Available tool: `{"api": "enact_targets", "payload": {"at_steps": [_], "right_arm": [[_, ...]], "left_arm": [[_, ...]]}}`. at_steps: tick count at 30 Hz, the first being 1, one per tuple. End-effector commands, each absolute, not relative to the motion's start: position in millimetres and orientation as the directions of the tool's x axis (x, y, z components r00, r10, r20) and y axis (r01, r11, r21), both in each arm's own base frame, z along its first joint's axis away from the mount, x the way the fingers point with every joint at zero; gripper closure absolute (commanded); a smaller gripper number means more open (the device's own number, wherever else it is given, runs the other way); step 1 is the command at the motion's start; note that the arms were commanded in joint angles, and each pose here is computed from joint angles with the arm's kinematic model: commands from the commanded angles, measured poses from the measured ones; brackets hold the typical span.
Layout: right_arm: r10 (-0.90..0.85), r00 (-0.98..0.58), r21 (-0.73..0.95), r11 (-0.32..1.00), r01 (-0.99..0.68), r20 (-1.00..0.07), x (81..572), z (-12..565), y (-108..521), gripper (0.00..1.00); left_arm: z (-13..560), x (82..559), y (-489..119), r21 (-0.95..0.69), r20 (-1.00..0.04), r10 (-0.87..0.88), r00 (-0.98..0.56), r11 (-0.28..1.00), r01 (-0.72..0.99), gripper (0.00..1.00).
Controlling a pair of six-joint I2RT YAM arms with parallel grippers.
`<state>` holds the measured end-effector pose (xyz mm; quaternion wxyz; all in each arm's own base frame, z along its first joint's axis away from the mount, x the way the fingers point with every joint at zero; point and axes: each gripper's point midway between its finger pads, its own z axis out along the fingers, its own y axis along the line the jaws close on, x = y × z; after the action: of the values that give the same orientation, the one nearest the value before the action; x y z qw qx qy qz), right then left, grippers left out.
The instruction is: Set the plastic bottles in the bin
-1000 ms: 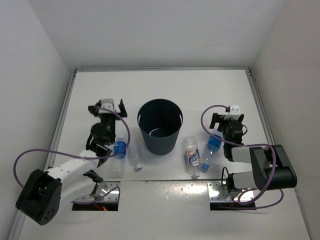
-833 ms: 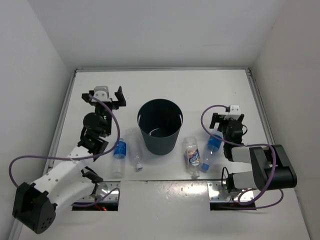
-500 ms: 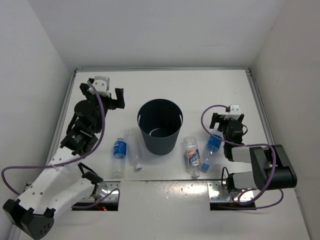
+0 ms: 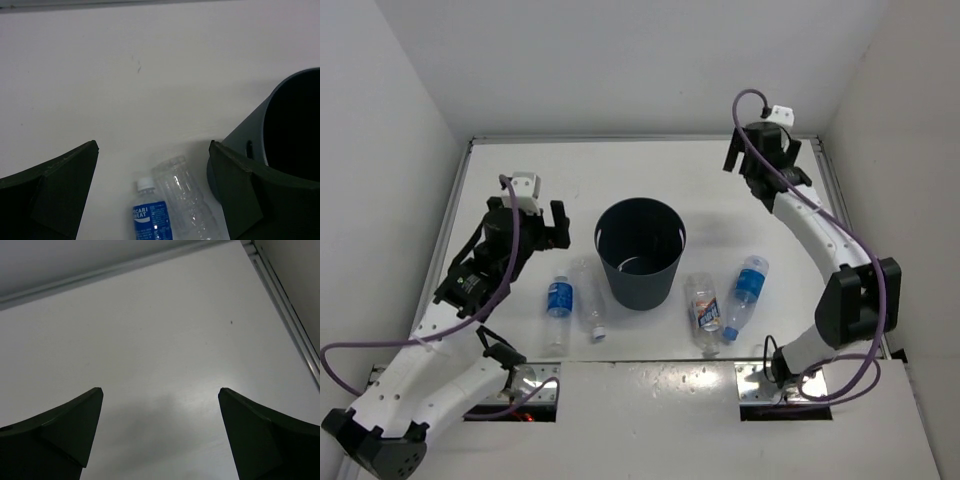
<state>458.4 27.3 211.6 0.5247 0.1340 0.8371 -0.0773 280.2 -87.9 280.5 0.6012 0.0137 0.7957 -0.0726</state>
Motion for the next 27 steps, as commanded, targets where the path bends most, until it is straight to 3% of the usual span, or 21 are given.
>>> {"api": "enact_targets", "payload": {"at_steps": [1, 5, 10, 16, 20, 27], "right_arm": [[0.169, -0.704, -0.248, 0.859, 0.449, -0.690, 374.6, 160.7, 6.6, 0.01], [0.277, -0.696, -0.030, 0.919, 0.394, -0.662, 340.9, 166.0, 29.8, 0.01], [0.385, -0.707, 0.207, 0.922, 0.329, -0.593, 288.6, 169.4, 30.3, 0.01], [0.331, -0.764, 0.161, 0.943, 0.292, -0.554, 244.3, 138.5, 39.7, 0.01], [0.353, -0.770, 0.188, 0.936, 0.299, -0.532, 252.5, 130.9, 47.2, 0.01], [0.422, -0.824, 0.211, 0.906, 0.367, -0.377, 249.2, 83.0, 54.3, 0.01]], "left_arm": [[269.5, 269.8, -79.5, -0.105, -0.951, -0.076, -0.300, 0.991, 0.082, 0.00], [230.6, 265.5, -52.0, -0.154, -0.919, -0.195, -0.343, 0.978, -0.144, 0.00], [199.8, 269.3, -81.5, -0.191, -0.894, -0.184, -0.409, 0.981, -0.023, 0.00], [169.6, 278.8, -83.1, -0.153, -0.890, -0.168, -0.423, 0.986, -0.071, 0.00], [162.1, 280.2, -72.5, -0.113, -0.893, -0.161, -0.420, 0.984, -0.137, 0.00], [150.8, 277.8, -82.0, -0.093, -0.885, -0.136, -0.445, 0.989, -0.118, 0.00]]}}
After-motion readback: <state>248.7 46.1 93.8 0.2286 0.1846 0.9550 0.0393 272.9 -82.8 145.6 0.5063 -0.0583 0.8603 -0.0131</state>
